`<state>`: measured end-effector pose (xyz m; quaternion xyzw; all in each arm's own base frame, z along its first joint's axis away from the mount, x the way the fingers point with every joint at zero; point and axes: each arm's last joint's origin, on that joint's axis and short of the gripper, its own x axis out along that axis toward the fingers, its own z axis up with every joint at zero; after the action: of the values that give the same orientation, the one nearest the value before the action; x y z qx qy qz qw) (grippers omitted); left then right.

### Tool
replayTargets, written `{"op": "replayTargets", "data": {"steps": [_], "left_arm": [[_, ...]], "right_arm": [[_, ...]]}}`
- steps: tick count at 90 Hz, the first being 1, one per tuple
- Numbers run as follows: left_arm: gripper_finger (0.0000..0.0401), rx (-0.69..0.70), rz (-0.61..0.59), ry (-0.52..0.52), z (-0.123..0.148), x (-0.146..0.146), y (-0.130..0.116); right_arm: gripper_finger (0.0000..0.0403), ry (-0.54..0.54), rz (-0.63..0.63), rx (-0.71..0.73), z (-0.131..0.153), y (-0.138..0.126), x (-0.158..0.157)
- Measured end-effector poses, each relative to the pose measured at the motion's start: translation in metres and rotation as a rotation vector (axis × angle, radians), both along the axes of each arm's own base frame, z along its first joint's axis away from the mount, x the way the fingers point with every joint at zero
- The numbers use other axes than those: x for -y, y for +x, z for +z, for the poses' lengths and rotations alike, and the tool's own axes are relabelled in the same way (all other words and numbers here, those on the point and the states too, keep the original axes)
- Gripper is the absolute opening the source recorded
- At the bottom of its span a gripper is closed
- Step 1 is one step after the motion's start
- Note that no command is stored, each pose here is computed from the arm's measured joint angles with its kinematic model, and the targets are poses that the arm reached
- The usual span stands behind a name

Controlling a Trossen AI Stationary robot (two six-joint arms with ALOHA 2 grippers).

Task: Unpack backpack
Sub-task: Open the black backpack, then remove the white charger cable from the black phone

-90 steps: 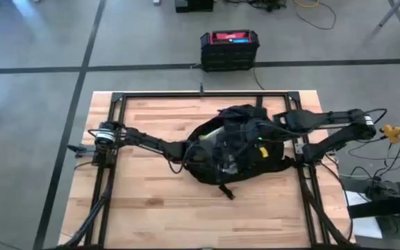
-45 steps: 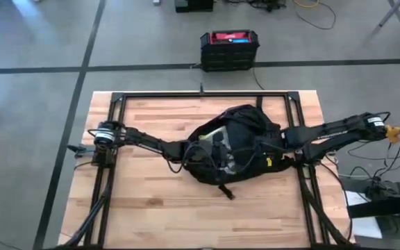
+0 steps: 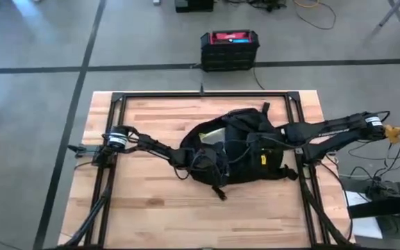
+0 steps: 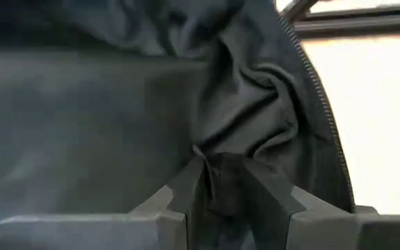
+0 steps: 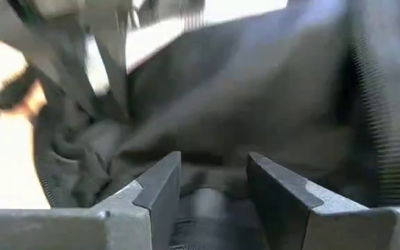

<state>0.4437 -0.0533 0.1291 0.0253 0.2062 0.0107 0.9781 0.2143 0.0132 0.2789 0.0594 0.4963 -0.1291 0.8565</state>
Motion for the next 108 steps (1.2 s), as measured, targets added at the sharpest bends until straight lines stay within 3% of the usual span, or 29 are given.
{"op": "replayTargets", "data": {"steps": [10, 22, 39, 54, 65, 79, 91, 108], "left_arm": [[0.0078, -0.029, -0.01, 0.005, -0.001, 0.011, -0.003], [0.0078, -0.059, -0.014, 0.023, 0.004, 0.025, -0.009], [0.0078, -0.156, 0.04, 0.108, 0.02, 0.052, -0.029], [0.0078, -0.319, 0.209, 0.151, 0.039, 0.065, -0.063], [0.0078, -0.443, 0.266, 0.171, 0.055, 0.064, -0.089], [0.0078, -0.511, 0.218, 0.235, 0.073, 0.062, -0.107], [0.0084, -0.5, 0.148, 0.25, 0.083, 0.049, -0.106], [0.0114, -0.579, 0.08, 0.214, 0.063, 0.014, -0.098]], "right_arm": [[0.0159, -0.063, 0.003, 0.062, 0.019, 0.006, 0.001], [0.0155, -0.157, -0.025, 0.004, 0.016, 0.01, 0.008], [0.0141, -0.128, -0.095, -0.155, -0.033, 0.008, 0.011], [0.0134, -0.074, -0.151, -0.242, -0.08, 0.0, 0.005], [0.0134, -0.078, -0.162, -0.252, -0.094, -0.002, 0.001], [0.0145, -0.071, -0.158, -0.23, -0.096, 0.001, -0.001], [0.0155, -0.066, -0.132, -0.194, -0.095, 0.005, -0.005], [0.0162, -0.072, -0.115, -0.196, -0.096, 0.005, -0.008]]}}
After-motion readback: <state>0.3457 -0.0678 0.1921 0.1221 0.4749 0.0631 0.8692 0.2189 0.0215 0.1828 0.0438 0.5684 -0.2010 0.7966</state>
